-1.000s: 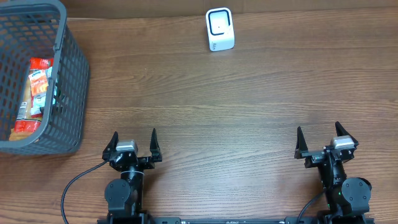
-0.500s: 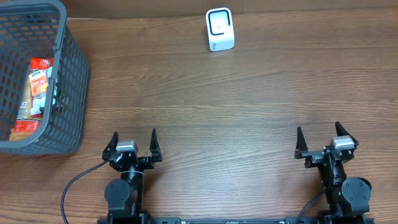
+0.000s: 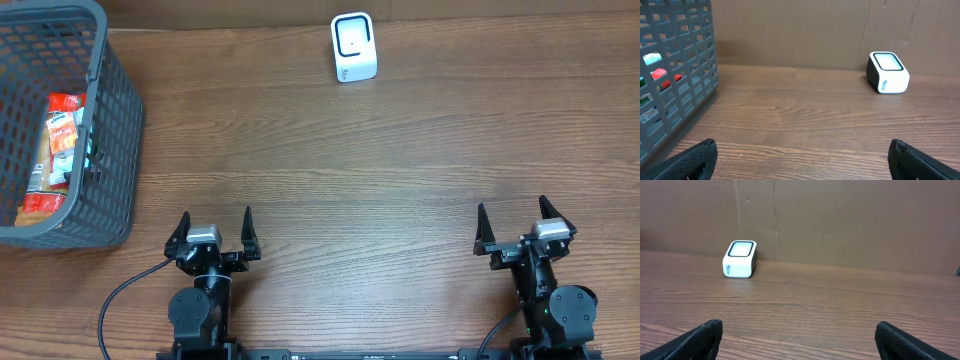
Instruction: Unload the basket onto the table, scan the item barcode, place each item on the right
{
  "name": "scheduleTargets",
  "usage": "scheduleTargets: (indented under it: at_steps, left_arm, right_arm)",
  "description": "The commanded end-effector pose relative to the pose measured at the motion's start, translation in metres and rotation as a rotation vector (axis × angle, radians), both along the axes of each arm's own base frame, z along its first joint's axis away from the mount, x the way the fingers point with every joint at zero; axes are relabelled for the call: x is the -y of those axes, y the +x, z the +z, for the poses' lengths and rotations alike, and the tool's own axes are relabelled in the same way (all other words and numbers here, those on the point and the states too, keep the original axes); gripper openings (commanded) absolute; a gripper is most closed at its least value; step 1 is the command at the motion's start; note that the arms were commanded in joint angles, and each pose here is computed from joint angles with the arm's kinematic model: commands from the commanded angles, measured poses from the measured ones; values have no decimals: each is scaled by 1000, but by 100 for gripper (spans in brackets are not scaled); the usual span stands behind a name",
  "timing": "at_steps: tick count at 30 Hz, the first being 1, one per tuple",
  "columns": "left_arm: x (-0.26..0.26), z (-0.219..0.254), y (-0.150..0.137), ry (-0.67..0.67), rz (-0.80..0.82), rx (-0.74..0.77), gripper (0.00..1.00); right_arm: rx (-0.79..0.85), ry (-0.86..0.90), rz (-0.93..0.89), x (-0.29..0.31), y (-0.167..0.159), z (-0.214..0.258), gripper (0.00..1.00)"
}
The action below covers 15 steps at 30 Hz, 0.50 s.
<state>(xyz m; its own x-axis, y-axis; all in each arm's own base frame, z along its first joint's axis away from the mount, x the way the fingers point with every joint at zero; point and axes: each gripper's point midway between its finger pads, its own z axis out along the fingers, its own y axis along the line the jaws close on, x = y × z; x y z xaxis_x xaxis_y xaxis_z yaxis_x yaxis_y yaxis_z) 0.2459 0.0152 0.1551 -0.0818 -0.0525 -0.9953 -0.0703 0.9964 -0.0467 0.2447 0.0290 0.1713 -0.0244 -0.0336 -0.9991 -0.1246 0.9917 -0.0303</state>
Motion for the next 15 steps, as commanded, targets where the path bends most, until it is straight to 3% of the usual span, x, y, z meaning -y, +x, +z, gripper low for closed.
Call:
scheduleTargets:
  at_steps: [1,15]
  left_arm:
    - [2,1,0,19,-10,7,100]
    - [2,1,0,19,-10,7,100]
  right_arm:
    - [4,-1,-3,1,0,-2,100]
    - [4,-1,-3,1,0,-2,100]
